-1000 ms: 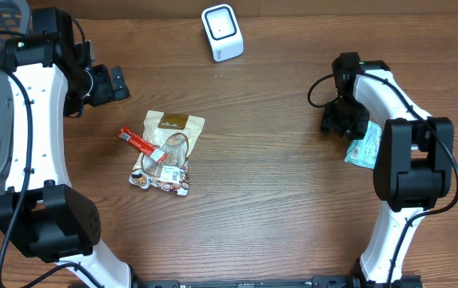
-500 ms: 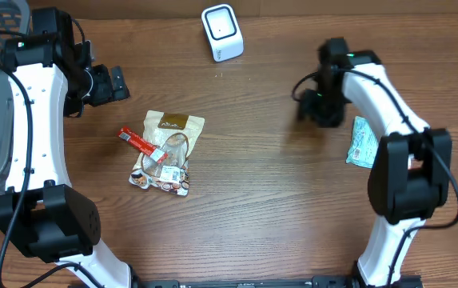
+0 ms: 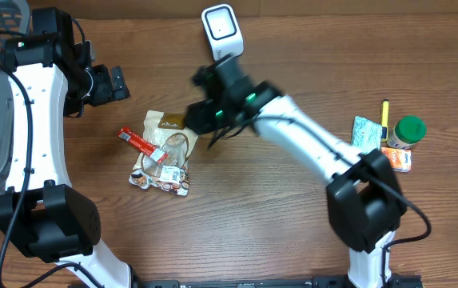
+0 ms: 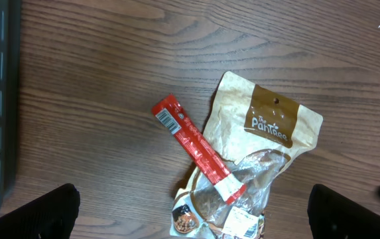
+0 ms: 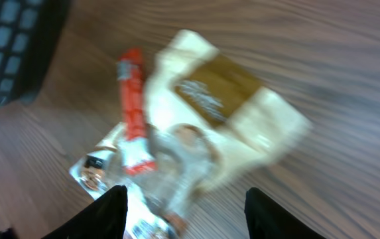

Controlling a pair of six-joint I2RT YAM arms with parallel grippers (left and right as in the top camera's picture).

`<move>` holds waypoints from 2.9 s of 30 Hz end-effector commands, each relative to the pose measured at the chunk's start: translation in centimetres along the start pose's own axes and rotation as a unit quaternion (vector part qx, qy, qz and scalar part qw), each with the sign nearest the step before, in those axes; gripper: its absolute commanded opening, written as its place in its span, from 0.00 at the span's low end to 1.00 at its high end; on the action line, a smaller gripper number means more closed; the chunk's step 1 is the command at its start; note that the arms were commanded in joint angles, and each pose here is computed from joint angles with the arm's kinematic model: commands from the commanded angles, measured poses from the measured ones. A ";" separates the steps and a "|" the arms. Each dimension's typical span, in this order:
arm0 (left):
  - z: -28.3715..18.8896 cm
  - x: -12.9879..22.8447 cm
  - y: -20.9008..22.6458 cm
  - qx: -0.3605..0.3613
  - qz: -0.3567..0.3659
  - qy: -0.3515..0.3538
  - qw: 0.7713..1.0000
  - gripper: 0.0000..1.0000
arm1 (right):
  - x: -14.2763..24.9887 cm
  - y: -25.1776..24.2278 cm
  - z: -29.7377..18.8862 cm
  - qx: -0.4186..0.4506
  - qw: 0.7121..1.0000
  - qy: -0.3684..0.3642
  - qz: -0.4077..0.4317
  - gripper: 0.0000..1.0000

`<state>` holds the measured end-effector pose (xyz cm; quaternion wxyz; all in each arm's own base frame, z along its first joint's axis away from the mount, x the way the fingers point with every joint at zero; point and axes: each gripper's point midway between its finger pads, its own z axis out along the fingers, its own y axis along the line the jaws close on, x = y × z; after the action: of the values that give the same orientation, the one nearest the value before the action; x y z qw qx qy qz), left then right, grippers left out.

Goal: Scan the item barcode
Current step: 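Move the right gripper to the snack bag and grasp the red stick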

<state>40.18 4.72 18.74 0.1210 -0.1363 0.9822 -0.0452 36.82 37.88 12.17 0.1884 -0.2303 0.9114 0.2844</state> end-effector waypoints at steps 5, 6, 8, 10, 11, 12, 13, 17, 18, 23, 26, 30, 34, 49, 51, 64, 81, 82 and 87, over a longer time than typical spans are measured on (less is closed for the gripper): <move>-0.1 0.1 -0.4 0.005 0.010 -0.001 1.000 1.00 | 0.5 4.1 4.6 0.045 0.995 -0.046 -0.077 0.61; -0.1 0.1 -0.4 0.005 0.009 -0.001 1.000 1.00 | 0.9 4.8 5.4 0.039 0.994 -0.045 -0.096 0.60; -0.1 0.1 -0.4 0.005 0.010 -0.001 1.000 1.00 | 1.5 5.6 6.7 0.033 0.990 -0.043 -0.133 0.61; -0.1 0.1 -0.4 0.005 0.010 -0.001 1.000 1.00 | 2.0 6.1 7.7 0.030 0.984 -0.042 -0.170 0.63; -0.1 0.1 -0.4 0.005 0.009 -0.001 1.000 1.00 | 2.1 6.1 8.2 0.029 0.983 -0.042 -0.178 0.63; -0.1 0.1 -0.4 0.005 0.010 -0.001 1.000 1.00 | 2.2 6.0 8.6 0.029 0.983 -0.043 -0.178 0.63; -0.1 0.1 -0.4 0.005 0.010 -0.001 1.000 1.00 | 2.1 5.9 9.0 0.028 0.983 -0.045 -0.178 0.63; -0.1 0.1 -0.4 0.005 0.010 -0.001 1.000 1.00 | 2.5 5.4 10.5 0.028 0.983 -0.045 -0.178 0.64; -0.1 0.1 -0.4 0.005 0.010 -0.001 1.000 1.00 | 2.7 5.3 10.7 0.028 0.983 -0.043 -0.177 0.64; -0.1 0.1 -0.4 0.005 0.010 -0.001 1.000 1.00 | 3.6 4.5 11.9 0.033 0.984 -0.030 -0.175 0.64; -0.1 0.1 -0.4 0.005 0.010 -0.001 1.000 1.00 | 4.4 3.8 12.8 0.037 0.984 -0.017 -0.173 0.63; -0.1 0.1 -0.4 0.005 0.010 -0.001 1.000 1.00 | 5.3 3.2 13.4 0.041 0.984 -0.003 -0.171 0.49; -0.1 0.1 -0.4 0.005 0.010 -0.001 1.000 1.00 | 4.8 3.5 13.4 0.038 0.984 -0.012 -0.172 0.18; -0.1 0.1 -0.4 0.005 0.010 -0.001 1.000 1.00 | -2.2 7.5 2.0 0.023 0.980 -0.097 -0.172 0.04; -0.1 0.1 -0.4 0.005 0.010 -0.001 1.000 1.00 | -1.7 6.2 0.6 0.038 0.983 -0.076 -0.161 0.04; -0.1 0.1 -0.4 0.005 0.010 -0.001 1.000 1.00 | 5.0 -2.1 -1.3 0.098 0.989 0.087 -0.074 0.04; -0.1 0.1 -0.4 0.005 0.010 -0.001 1.000 1.00 | 6.7 0.5 -0.9 0.009 0.984 0.122 -0.127 0.04; -0.1 0.1 -0.4 0.005 0.010 -0.001 1.000 1.00 | 7.0 0.9 -0.9 -0.007 0.982 0.127 -0.138 0.04; -0.1 0.1 -0.4 0.005 0.010 -0.001 1.000 1.00 | 8.6 2.6 -1.5 -0.077 0.964 0.153 -0.202 0.04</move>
<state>40.18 4.72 18.74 0.1210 -0.1363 0.9822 -0.0452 29.62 35.38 10.50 0.0961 -0.4027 0.8804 0.2313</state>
